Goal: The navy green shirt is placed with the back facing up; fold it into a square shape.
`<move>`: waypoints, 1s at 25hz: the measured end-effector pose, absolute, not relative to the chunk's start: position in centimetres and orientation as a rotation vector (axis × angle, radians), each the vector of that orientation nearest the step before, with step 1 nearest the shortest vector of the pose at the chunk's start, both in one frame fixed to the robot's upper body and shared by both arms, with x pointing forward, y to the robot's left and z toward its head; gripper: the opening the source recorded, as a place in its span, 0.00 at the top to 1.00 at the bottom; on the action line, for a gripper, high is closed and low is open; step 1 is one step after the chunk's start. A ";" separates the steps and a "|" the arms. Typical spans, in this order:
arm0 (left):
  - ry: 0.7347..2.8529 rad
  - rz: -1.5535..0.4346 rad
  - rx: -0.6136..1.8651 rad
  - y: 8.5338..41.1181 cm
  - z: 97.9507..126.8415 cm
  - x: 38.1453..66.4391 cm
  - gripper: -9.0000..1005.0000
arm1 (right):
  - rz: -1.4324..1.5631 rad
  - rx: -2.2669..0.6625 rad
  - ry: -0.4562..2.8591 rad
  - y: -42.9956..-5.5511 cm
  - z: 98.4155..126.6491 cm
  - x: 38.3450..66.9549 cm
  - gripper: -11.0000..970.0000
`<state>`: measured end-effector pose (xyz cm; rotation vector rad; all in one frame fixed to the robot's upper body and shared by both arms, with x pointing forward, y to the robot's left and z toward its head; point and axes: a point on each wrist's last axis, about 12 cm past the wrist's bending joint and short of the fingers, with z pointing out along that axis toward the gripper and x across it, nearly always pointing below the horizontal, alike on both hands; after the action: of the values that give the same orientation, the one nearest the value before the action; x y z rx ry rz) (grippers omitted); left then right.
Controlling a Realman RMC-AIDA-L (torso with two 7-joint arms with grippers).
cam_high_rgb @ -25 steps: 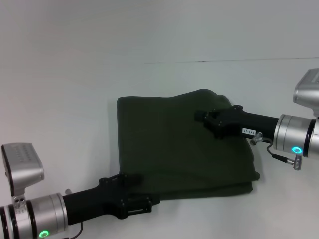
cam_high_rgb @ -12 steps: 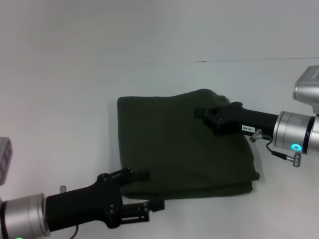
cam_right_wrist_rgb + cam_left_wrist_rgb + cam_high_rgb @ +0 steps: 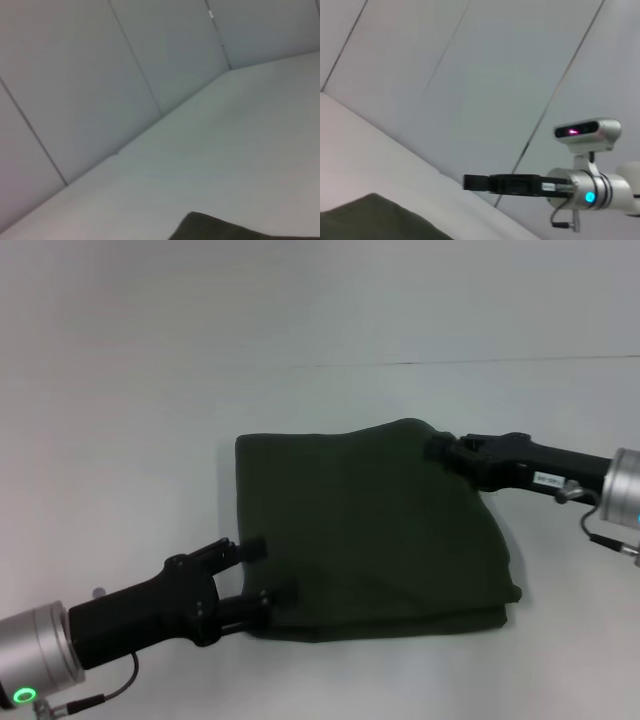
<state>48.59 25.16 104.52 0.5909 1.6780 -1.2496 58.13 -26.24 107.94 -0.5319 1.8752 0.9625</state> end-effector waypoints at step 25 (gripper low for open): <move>1.657 -1.325 0.753 29.0 107.4 46.7 0.10 | 1.195 -0.912 1.746 -27.2 109.3 52.7 0.11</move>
<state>46.68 28.97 107.39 0.7525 1.6575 -1.3252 52.70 -27.15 109.33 -0.9122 1.7456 1.1953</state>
